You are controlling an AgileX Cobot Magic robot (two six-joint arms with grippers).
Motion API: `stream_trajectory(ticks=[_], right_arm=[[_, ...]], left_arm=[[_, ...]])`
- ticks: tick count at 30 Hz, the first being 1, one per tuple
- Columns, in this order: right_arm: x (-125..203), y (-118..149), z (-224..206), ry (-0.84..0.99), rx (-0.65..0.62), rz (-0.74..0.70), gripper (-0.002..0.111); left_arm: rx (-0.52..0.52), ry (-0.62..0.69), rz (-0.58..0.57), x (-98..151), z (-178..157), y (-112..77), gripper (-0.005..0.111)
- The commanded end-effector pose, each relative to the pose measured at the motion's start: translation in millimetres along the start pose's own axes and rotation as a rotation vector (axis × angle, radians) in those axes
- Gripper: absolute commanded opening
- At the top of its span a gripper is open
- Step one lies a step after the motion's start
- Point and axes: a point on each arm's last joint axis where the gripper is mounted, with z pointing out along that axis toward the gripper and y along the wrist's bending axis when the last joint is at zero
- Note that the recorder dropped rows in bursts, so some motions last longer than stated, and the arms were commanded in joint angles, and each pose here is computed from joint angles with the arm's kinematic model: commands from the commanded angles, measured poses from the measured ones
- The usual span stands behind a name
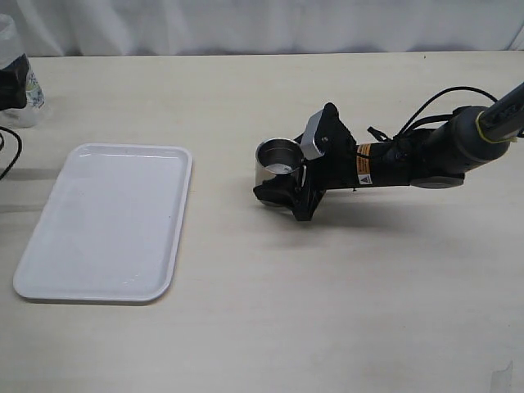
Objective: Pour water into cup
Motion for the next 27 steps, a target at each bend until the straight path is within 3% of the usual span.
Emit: stream_trajectory(ticks=[1,6,15,27], right_arm=[[2,1,1,0.008,-0.007,-0.011,0.004],[2,1,1,0.008,-0.007,-0.017,0.004],[2,1,1,0.008,-0.007,-0.017,0.004],[2,1,1,0.008,-0.007,-0.017,0.004]], left_arm=[[-0.008,-0.057,0.014,-28,-19,-3.7,0.100],[-0.018,-0.105,0.044,-68,-43,-8.9,0.100],[-0.082,-0.009,0.103,-118,-71,-9.4,0.100],[-0.118,-0.082,0.144,-165,-104,-15.4,0.100]])
